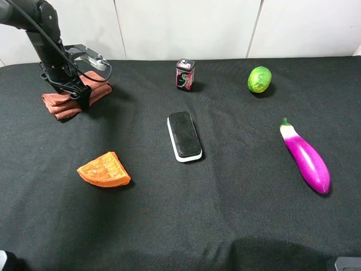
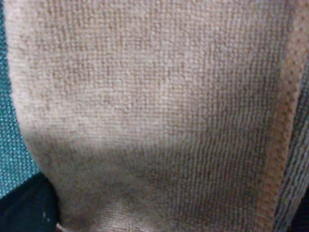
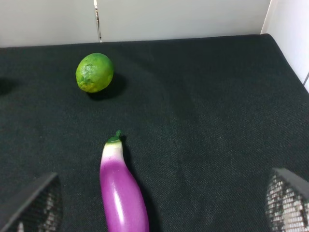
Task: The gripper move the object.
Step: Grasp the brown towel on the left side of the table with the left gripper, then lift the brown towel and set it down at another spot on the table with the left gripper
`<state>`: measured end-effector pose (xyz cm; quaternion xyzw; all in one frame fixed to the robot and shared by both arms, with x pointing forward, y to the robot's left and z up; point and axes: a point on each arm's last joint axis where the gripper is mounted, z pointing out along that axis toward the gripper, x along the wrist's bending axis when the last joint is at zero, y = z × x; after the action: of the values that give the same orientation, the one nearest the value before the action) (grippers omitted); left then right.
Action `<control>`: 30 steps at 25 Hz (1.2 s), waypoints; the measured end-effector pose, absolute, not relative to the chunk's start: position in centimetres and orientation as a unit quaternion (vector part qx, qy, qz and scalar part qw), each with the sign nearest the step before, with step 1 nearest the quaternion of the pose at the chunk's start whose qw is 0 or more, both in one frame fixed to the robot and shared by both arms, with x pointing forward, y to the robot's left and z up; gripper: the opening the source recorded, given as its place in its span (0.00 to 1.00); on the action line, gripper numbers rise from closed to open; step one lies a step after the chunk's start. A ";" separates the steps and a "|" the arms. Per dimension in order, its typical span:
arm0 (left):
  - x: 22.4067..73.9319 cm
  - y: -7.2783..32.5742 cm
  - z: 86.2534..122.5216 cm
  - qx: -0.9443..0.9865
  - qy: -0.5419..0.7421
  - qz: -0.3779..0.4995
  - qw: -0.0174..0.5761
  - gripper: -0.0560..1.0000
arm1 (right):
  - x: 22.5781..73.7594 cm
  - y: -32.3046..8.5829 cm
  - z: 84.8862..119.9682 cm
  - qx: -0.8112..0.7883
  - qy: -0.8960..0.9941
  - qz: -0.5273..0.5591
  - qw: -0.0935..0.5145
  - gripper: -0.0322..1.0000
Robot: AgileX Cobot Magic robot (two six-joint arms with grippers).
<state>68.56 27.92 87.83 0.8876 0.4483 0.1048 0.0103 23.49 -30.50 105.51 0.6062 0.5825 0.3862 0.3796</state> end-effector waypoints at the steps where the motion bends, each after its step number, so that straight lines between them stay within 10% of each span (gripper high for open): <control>1: 68.6 27.9 87.8 0.888 0.449 0.105 0.011 0.90 | 23.5 -30.5 105.5 0.606 0.583 0.386 0.380 0.65; 21: 68.7 28.0 87.9 0.887 0.447 0.114 0.011 0.30 | 23.5 -30.5 105.5 0.606 0.583 0.386 0.380 0.65; 30: 68.7 28.0 87.9 0.887 0.447 0.114 0.011 0.29 | 23.5 -30.5 105.5 0.606 0.583 0.386 0.380 0.65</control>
<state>68.70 27.98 87.87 0.8871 0.4471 0.1137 0.0106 23.49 -30.50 105.51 0.6062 0.5825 0.3862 0.3796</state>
